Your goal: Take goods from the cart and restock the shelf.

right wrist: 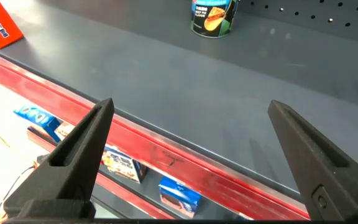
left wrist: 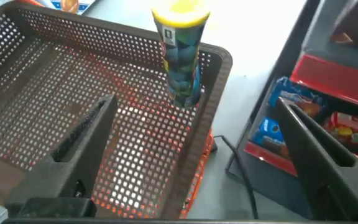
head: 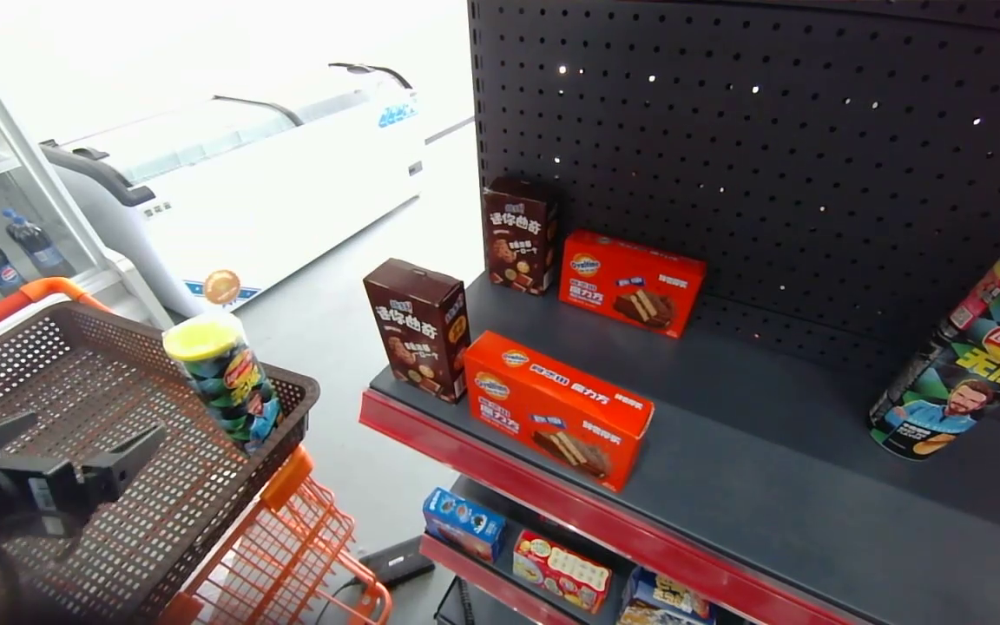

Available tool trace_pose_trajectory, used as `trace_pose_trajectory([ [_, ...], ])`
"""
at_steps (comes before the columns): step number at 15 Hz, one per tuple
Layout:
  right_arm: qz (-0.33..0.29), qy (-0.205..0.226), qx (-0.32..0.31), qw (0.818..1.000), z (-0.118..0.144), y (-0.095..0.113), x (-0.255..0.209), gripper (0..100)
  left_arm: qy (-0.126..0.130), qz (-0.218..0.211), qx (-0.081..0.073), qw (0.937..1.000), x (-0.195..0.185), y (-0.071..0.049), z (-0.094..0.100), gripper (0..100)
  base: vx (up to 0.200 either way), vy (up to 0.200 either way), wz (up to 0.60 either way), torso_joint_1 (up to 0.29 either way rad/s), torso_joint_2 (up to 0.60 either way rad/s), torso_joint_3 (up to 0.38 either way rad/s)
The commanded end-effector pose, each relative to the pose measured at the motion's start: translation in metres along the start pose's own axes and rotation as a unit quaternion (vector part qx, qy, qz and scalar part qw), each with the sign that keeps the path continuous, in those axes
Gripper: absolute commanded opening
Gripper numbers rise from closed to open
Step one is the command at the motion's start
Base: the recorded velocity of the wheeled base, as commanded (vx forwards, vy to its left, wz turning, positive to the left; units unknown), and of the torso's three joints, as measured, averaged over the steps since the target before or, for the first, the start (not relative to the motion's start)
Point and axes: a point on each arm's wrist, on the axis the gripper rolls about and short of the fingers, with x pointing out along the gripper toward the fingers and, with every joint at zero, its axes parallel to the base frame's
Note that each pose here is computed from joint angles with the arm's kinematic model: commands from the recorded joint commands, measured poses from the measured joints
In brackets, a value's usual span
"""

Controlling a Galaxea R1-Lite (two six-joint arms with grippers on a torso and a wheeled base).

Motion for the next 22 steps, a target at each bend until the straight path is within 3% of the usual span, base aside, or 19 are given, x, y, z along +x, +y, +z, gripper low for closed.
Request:
trace_pose_trajectory([
  [1, 0.0, 0.001, 0.0, 1.0, 0.0, 0.0, 0.0, 100, 0.047, 0.013, 0.006, 0.9988, 0.07, 0.005, -0.042, 100, 0.0, 0.0, 0.0, 0.0, 0.0, 0.0],
  [5, 0.0, 0.001, 0.0, 1.0, 0.0, 0.0, 0.0, 100, -0.025, 0.021, 0.016, 0.9993, 0.121, 0.007, -0.059, 100, 0.0, 0.0, 0.0, 0.0, 0.0, 0.0],
  [7, 0.0, 0.001, 0.0, 1.0, 0.0, 0.0, 0.0, 100, -0.02, 0.02, 0.024, 0.9993, 0.14, 0.008, -0.069, 100, 0.0, 0.0, 0.0, 0.0, 0.0, 0.0],
  [9, 0.0, 0.001, 0.0, 1.0, 0.0, 0.0, 0.0, 100, -0.051, 0.025, 0.03, 0.9979, 0.171, 0.011, -0.068, 100, 0.0, 0.0, 0.0, 0.0, 0.0, 0.0],
  [16, 0.0, 0.001, 0.0, 1.0, 0.0, 0.0, 0.0, 100, -0.077, 0.025, 0.031, 0.9962, 0.216, 0.011, -0.076, 100, 0.0, 0.0, 0.0, 0.0, 0.0, 0.0],
  [17, 0.0, 0.001, 0.0, 1.0, 0.0, 0.0, 0.0, 100, -0.092, 0.027, 0.032, 0.9949, 0.221, 0.011, -0.07, 0, 0.0, 0.0, 0.0, 0.0, 0.0, 0.0],
  [22, 0.0, 0.001, 0.0, 1.0, 0.0, 0.0, 0.0, 100, -0.12, 0.029, 0.032, 0.9918, 0.223, 0.012, -0.055, 0, 0.0, 0.0, 0.0, 0.0, 0.0, 0.0],
])
